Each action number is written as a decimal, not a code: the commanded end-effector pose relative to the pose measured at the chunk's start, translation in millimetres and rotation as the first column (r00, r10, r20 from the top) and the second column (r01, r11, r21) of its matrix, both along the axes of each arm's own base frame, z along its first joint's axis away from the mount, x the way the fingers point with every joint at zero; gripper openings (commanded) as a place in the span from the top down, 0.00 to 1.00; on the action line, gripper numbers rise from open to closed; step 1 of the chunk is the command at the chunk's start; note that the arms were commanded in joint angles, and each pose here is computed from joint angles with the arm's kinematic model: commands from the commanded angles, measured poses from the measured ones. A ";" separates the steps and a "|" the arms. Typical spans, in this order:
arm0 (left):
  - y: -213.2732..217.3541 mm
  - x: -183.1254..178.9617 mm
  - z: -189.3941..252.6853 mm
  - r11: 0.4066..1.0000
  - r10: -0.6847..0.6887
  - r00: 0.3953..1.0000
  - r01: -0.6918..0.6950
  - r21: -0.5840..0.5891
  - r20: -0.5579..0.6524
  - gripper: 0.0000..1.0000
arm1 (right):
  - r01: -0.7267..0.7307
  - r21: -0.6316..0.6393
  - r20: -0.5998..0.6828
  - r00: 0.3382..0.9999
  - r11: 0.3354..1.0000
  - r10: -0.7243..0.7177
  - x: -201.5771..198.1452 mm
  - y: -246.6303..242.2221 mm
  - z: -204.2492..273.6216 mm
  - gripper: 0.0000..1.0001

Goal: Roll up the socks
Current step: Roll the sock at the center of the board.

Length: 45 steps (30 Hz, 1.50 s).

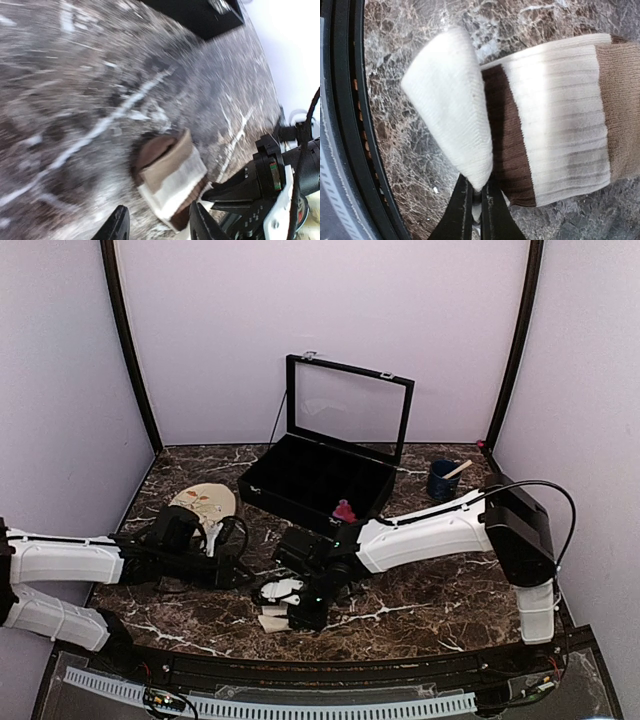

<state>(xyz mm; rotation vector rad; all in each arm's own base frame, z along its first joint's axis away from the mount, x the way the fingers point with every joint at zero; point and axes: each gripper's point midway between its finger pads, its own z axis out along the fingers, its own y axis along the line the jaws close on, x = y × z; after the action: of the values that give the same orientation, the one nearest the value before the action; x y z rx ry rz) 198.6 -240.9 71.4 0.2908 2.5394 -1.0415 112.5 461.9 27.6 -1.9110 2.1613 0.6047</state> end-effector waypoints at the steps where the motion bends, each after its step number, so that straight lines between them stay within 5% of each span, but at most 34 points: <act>1: 30.7 10.1 2.9 0.981 0.181 0.976 -0.188 0.049 0.123 0.58 | 0.018 -0.072 -0.168 0.985 0.997 -0.030 -9.0 -7.9 -4.3 1.00; 16: 21.0 -20.8 31.7 0.969 0.086 0.914 -0.169 0.179 0.395 0.65 | 0.093 -0.099 -0.442 0.888 0.991 -0.127 7.6 2.2 4.3 1.00; 28: -23.4 -46.1 37.6 0.950 -0.200 0.866 0.057 0.308 0.458 0.63 | 0.106 -0.138 -0.559 0.812 0.985 -0.166 13.0 -4.2 -2.7 1.00; 45: -71.5 -78.2 8.2 0.811 -0.541 0.723 0.311 0.496 0.430 0.55 | 0.115 -0.139 -0.586 0.791 0.984 -0.175 19.2 -3.8 -1.9 1.00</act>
<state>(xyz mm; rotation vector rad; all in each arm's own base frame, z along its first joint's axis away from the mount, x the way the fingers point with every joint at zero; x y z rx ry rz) 120.6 -298.7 72.7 1.1040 2.1954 -0.4460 129.0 460.6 30.1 -1.7356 2.6861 1.2291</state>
